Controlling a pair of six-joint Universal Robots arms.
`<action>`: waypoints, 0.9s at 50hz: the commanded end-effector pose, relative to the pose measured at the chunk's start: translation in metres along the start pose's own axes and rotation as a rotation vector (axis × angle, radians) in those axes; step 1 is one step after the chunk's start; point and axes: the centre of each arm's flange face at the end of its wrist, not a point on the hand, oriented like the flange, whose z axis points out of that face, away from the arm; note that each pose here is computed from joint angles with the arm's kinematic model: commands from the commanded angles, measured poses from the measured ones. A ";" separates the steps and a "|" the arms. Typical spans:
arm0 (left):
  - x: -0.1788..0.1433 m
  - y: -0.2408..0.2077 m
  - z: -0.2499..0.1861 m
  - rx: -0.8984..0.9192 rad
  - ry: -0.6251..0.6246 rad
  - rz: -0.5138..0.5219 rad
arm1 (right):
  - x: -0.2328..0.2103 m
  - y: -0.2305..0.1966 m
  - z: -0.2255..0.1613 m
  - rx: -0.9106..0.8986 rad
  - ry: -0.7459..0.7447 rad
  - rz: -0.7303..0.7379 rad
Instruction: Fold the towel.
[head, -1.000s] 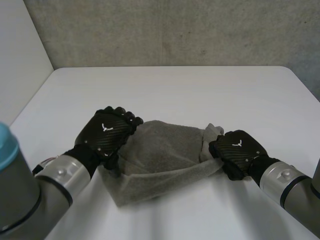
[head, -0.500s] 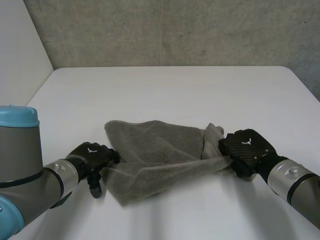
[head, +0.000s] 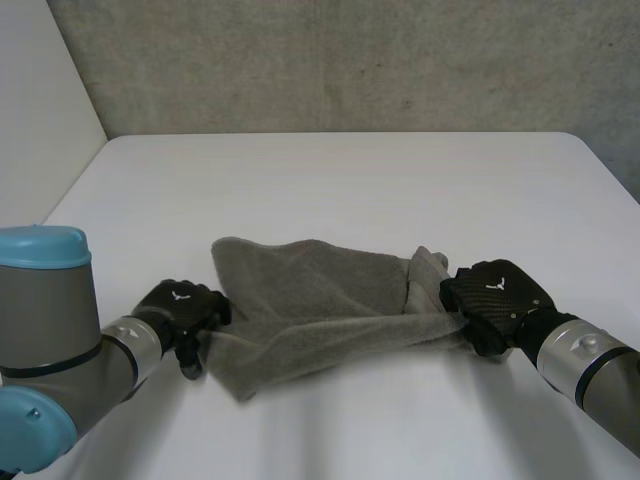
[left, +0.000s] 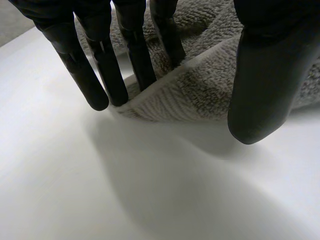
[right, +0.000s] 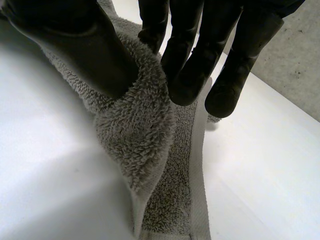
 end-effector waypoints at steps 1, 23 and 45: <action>-0.007 0.000 0.000 -0.001 -0.026 -0.013 | 0.000 0.002 0.001 -0.007 -0.003 0.003; 0.004 0.004 -0.003 -0.007 0.009 -0.006 | 0.000 0.002 0.001 -0.007 -0.003 0.002; -0.008 -0.085 -0.050 0.339 -0.131 0.061 | 0.044 -0.099 -0.039 0.211 0.153 -0.089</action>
